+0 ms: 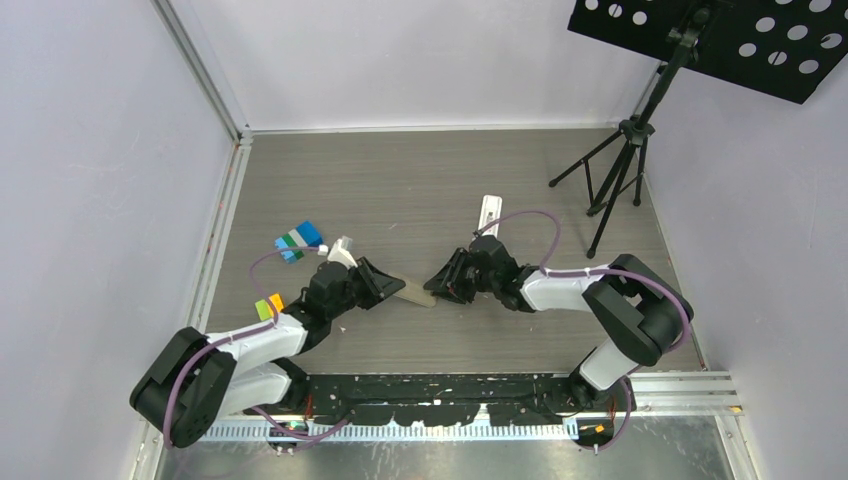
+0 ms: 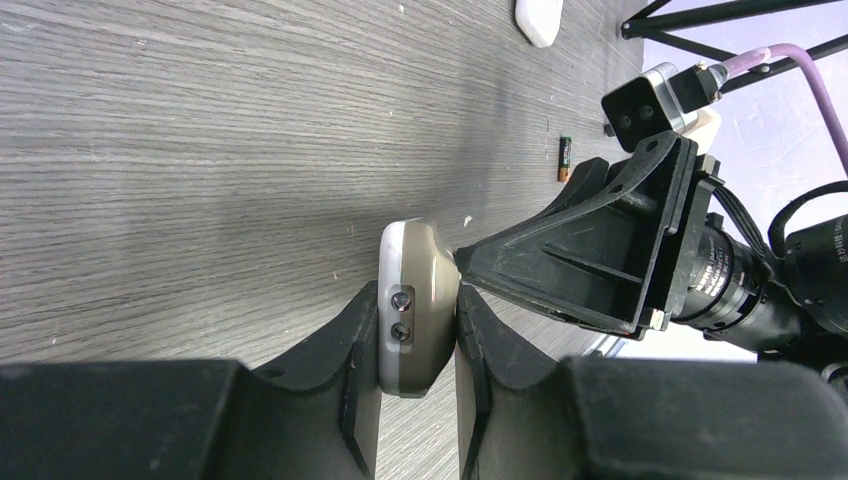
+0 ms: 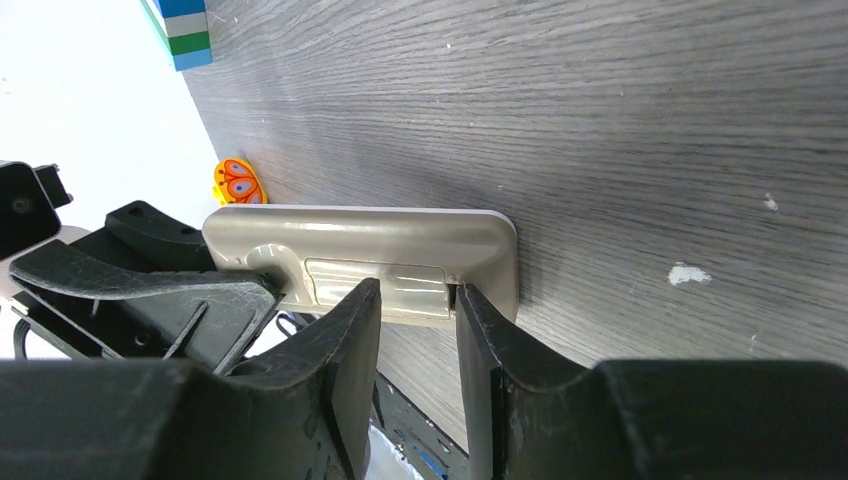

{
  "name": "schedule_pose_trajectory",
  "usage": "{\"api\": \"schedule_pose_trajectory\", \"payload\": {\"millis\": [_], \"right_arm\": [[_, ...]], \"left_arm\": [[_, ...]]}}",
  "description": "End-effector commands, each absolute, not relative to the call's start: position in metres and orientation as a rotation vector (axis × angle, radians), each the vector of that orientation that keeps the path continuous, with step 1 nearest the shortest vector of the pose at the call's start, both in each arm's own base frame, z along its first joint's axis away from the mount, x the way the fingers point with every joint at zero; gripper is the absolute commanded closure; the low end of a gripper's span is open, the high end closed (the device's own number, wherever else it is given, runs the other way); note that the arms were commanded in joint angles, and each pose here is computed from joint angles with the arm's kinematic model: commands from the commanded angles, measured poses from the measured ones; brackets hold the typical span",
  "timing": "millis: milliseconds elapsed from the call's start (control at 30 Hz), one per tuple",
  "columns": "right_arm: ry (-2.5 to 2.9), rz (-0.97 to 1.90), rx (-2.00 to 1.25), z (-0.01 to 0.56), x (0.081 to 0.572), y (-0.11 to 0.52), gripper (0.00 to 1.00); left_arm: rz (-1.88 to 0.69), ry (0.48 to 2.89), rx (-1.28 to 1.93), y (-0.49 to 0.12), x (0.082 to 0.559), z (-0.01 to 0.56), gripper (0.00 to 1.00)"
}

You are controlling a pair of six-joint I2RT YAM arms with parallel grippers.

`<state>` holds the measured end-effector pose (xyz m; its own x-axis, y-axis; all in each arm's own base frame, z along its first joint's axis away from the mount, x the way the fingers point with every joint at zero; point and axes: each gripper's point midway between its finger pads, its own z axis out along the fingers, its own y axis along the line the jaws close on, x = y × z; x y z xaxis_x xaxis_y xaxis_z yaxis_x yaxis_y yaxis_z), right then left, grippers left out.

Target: Load the batteries into the remote control

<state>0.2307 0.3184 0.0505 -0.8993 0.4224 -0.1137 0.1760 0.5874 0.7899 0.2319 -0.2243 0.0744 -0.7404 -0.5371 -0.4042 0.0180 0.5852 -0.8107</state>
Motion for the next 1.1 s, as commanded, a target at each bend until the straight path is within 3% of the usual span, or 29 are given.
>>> {"api": "schedule_pose_trajectory", "payload": {"millis": [0,400,900,1067], "right_arm": [[2.539,1.256,0.519,0.042,0.224,0.32,0.6],[2.483,1.47,0.503,0.047,0.224,0.334,0.57],[2.068,1.801,0.229,0.131,0.238,0.358,0.59],[2.137,1.682,0.292,0.116,0.245,0.345,0.62]], "left_arm": [[-1.026,2.305,-0.377,-0.217,0.215,0.045,1.0],[-1.018,2.358,-0.316,-0.218,0.206,0.044,1.0],[-0.985,2.462,-0.264,-0.221,0.2,0.023,1.0],[-0.904,2.456,-0.258,-0.212,0.204,0.026,1.0]]}}
